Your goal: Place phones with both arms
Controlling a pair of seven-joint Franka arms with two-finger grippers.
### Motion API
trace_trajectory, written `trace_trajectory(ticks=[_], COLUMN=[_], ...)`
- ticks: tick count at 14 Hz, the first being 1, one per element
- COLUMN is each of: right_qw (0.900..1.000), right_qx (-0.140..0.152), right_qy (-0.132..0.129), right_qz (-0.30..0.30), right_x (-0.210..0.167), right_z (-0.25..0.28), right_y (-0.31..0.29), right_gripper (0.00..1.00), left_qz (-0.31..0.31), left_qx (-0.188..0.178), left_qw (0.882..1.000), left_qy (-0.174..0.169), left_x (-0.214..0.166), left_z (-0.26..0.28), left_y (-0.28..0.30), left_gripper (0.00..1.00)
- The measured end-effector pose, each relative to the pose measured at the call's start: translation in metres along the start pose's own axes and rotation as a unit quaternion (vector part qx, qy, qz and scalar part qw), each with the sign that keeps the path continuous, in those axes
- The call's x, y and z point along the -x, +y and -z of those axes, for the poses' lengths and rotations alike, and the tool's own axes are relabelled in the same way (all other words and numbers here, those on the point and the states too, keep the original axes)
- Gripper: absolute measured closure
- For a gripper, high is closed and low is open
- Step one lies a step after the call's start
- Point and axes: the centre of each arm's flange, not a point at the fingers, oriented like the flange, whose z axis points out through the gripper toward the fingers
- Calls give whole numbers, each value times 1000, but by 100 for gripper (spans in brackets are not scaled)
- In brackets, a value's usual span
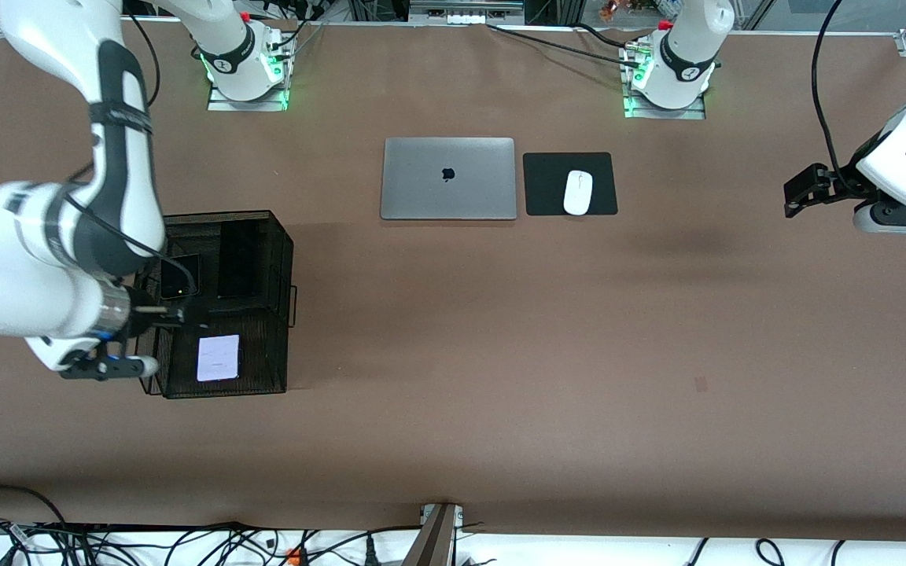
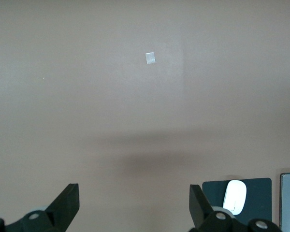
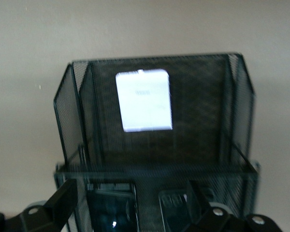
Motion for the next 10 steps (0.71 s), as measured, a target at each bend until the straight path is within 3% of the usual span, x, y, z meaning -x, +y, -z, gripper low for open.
trace_trajectory(ticks=[5,10], right_qw=[999,999], right_qx=[49,44], right_qy=[-7,6], right_qz=[-7,-18], right_x=[57,121], right_z=[52,117], right_y=[17,55], right_gripper=[0,0], left_qz=[-5,-30], left_qx=[0,0], left_qw=[1000,1000], left_qy=[0,0], left_x=[0,0], left_z=[0,0], left_y=[-3,-3], left_gripper=[0,0])
